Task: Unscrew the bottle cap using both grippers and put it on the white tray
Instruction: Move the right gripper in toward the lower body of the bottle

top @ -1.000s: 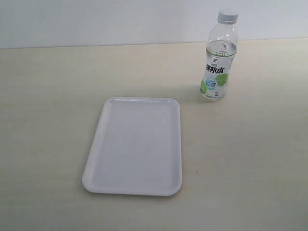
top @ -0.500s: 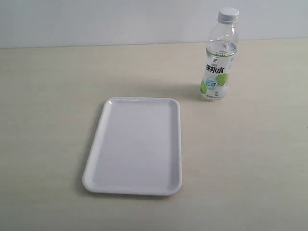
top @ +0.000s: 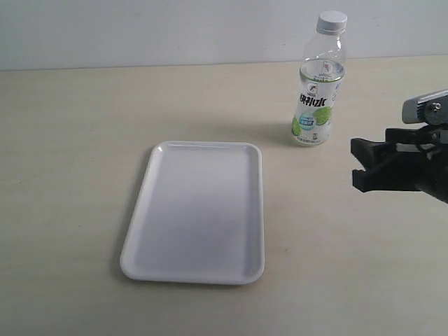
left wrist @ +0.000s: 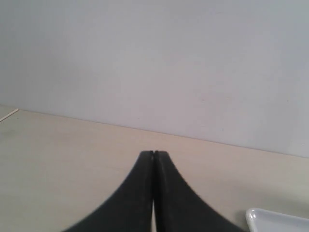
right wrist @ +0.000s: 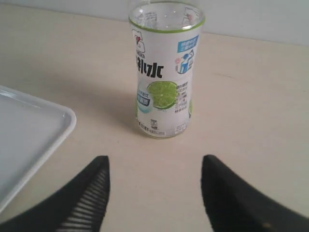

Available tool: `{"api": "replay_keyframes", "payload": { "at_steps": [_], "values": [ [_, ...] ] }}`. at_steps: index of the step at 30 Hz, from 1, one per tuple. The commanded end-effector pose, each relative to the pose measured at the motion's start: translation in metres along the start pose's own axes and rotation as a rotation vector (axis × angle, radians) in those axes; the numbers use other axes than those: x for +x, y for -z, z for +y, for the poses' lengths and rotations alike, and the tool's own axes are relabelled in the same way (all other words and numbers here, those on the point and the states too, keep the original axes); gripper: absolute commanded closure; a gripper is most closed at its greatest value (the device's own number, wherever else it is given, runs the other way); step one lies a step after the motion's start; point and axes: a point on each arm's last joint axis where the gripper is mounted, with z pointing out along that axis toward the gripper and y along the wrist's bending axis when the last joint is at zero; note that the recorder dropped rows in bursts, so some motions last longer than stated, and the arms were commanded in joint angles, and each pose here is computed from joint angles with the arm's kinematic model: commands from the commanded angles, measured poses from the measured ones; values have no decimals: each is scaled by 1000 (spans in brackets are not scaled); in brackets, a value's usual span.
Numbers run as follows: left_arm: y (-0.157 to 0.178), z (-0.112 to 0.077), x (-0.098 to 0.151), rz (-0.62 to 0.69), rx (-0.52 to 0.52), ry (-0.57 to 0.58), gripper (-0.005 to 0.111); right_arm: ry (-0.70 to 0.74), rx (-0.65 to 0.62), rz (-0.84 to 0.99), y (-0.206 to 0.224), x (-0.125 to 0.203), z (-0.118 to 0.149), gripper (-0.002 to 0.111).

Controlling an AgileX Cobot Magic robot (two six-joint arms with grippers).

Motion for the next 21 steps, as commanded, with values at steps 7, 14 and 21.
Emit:
{"api": "replay_keyframes", "payload": {
  "at_steps": [7,14,21],
  "values": [
    [0,0,0,-5,-3,-5,107,-3,-69,8,-45,-1,-3,31],
    [0,0,0,-5,-3,-5,107,-17,-79,51,-68,10,-6,26],
    [0,0,0,-5,-3,-5,107,-46,-82,49,-75,11,-7,26]
  ]
}}
